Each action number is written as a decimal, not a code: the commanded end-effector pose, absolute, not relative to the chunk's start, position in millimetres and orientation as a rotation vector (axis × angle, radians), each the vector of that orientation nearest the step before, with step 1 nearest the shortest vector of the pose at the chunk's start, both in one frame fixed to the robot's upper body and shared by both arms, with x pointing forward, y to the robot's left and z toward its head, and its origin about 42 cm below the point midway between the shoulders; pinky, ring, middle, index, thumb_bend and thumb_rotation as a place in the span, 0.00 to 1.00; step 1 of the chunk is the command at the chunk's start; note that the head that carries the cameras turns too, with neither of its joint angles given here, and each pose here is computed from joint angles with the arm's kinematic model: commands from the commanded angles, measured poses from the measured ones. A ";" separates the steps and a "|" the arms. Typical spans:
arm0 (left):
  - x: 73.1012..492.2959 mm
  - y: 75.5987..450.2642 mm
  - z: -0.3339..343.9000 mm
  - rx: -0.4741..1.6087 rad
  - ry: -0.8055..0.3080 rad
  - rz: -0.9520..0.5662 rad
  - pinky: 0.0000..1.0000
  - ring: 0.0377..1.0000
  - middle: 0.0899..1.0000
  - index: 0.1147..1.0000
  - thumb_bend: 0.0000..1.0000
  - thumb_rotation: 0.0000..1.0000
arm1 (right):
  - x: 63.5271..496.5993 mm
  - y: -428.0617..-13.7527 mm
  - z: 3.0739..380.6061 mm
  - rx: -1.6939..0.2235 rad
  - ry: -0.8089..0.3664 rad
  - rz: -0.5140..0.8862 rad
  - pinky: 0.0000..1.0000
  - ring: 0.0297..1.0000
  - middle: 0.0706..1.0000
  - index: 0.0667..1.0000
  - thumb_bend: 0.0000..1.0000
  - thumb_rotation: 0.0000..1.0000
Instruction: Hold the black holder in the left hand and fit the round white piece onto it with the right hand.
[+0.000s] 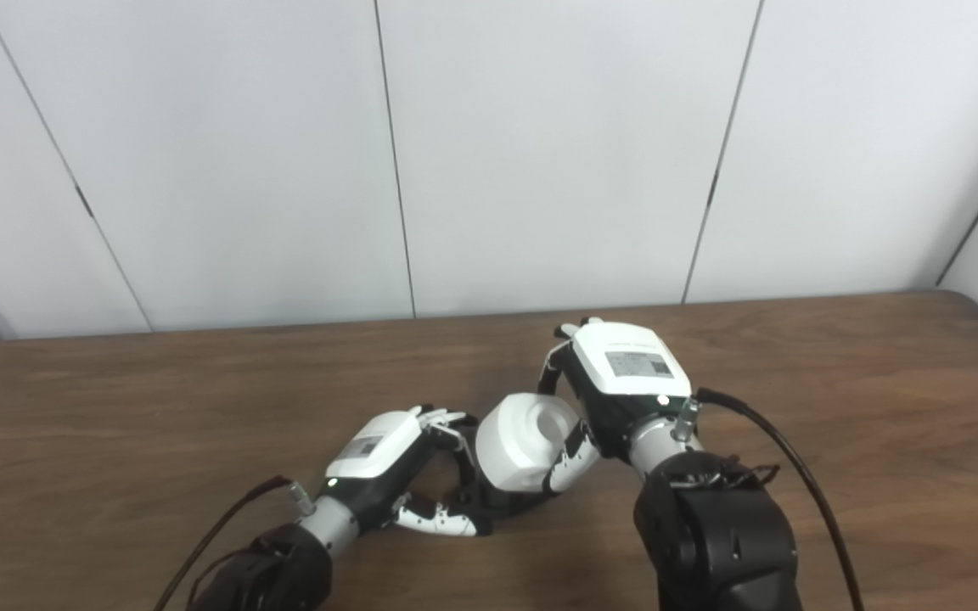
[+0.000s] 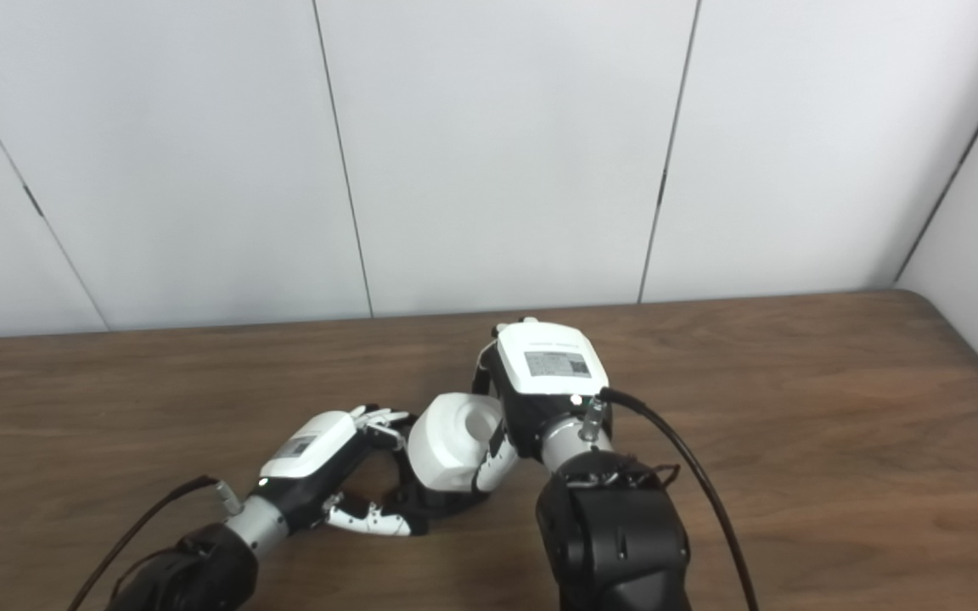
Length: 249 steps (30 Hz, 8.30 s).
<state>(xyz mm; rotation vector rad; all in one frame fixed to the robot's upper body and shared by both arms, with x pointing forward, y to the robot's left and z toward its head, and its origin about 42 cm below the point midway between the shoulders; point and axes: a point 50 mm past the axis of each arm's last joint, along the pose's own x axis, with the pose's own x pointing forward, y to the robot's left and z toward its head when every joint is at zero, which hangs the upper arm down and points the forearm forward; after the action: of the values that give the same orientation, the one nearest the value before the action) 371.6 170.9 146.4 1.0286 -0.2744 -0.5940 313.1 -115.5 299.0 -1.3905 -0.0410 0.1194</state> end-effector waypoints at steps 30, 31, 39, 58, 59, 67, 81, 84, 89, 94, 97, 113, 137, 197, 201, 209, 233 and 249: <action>366.2 155.6 144.9 1.053 -0.273 -0.625 0.98 0.92 0.88 0.41 0.51 0.05 | 312.6 -86.5 296.2 -1.444 -0.174 0.156 0.61 0.94 0.90 0.45 0.52 0.14; 366.3 155.6 144.6 1.054 -0.275 -0.625 0.97 0.92 0.88 0.41 0.51 0.05 | 312.2 -86.2 295.6 -1.443 -0.174 0.157 0.61 0.94 0.90 0.45 0.52 0.14; 366.2 155.8 144.9 1.056 -0.272 -0.622 0.99 0.92 0.89 0.41 0.51 0.05 | 311.8 -88.0 291.5 -1.441 -0.160 0.157 0.62 0.94 0.91 0.45 0.52 0.14; 365.6 157.6 143.0 1.052 -0.266 -0.624 0.98 0.92 0.88 0.41 0.51 0.05 | 312.2 -94.4 286.2 -1.451 -0.141 0.149 0.59 0.93 0.90 0.45 0.52 0.14; 365.5 157.4 143.0 1.053 -0.267 -0.624 0.98 0.92 0.88 0.41 0.51 0.05 | 312.3 -94.6 286.3 -1.452 -0.142 0.148 0.59 0.93 0.90 0.45 0.52 0.14; 364.5 156.5 143.7 1.047 -0.274 -0.623 0.98 0.92 0.88 0.41 0.51 0.05 | 313.1 -95.4 285.6 -1.456 -0.139 0.149 0.59 0.93 0.90 0.45 0.52 0.14; 362.4 156.8 143.2 1.050 -0.268 -0.629 0.99 0.92 0.88 0.41 0.51 0.05 | 313.7 -95.3 279.8 -1.433 -0.118 0.156 0.62 0.94 0.91 0.45 0.52 0.14; 362.0 156.5 142.8 1.048 -0.267 -0.629 0.99 0.92 0.89 0.41 0.51 0.05 | 313.7 -95.8 279.0 -1.437 -0.116 0.158 0.62 0.94 0.91 0.45 0.52 0.14; 361.3 156.6 142.9 1.048 -0.266 -0.627 0.99 0.92 0.88 0.41 0.51 0.05 | 314.1 -95.8 276.7 -1.429 -0.114 0.159 0.62 0.94 0.91 0.45 0.52 0.14; 361.0 156.8 142.9 1.045 -0.262 -0.627 0.99 0.92 0.88 0.41 0.51 0.05 | 314.6 -95.9 275.3 -1.433 -0.111 0.161 0.62 0.94 0.90 0.45 0.52 0.14; 361.0 156.8 143.0 1.043 -0.259 -0.625 0.99 0.92 0.88 0.41 0.51 0.05 | 314.8 -96.3 274.8 -1.430 -0.110 0.163 0.61 0.94 0.90 0.45 0.52 0.14; 360.4 156.7 140.7 1.048 -0.268 -0.623 0.98 0.92 0.88 0.41 0.51 0.05 | 313.8 -97.4 272.6 -1.425 -0.109 0.163 0.61 0.93 0.90 0.45 0.51 0.14; 361.4 156.5 140.2 1.046 -0.267 -0.621 0.97 0.91 0.88 0.41 0.51 0.05 | 315.5 -98.3 272.3 -1.425 -0.114 0.164 0.61 0.93 0.90 0.45 0.51 0.15; 361.8 155.9 136.5 1.045 -0.270 -0.621 0.97 0.91 0.88 0.41 0.51 0.05 | 313.7 -100.0 273.5 -1.402 -0.098 0.205 0.64 0.95 0.92 0.61 0.87 0.42; 361.8 156.2 136.6 1.045 -0.270 -0.623 0.96 0.91 0.88 0.41 0.51 0.04 | 314.0 -100.0 273.7 -1.400 -0.099 0.207 0.64 0.95 0.92 0.61 0.89 0.42; 362.5 157.1 136.4 1.044 -0.262 -0.624 0.97 0.92 0.89 0.41 0.51 0.05 | 314.9 -100.8 273.6 -1.370 -0.089 0.203 0.66 0.97 0.93 0.58 0.93 0.45; 362.9 158.9 134.3 1.053 -0.262 -0.624 0.96 0.92 0.88 0.41 0.51 0.05 | 314.0 -102.1 273.7 -1.322 -0.075 0.219 0.68 1.00 0.97 0.88 1.00 0.51; 364.5 160.6 133.0 1.046 -0.270 -0.624 0.95 0.91 0.88 0.41 0.51 0.05 | 314.3 -101.5 273.1 -1.309 -0.080 0.231 0.69 1.00 0.99 0.99 1.00 0.52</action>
<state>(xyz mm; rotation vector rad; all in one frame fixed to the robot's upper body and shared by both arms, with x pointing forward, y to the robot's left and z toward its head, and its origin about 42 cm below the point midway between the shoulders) 366.0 165.0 140.8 1.0305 -0.2948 -0.5773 313.9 -105.7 257.7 -1.3317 -0.0215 0.2687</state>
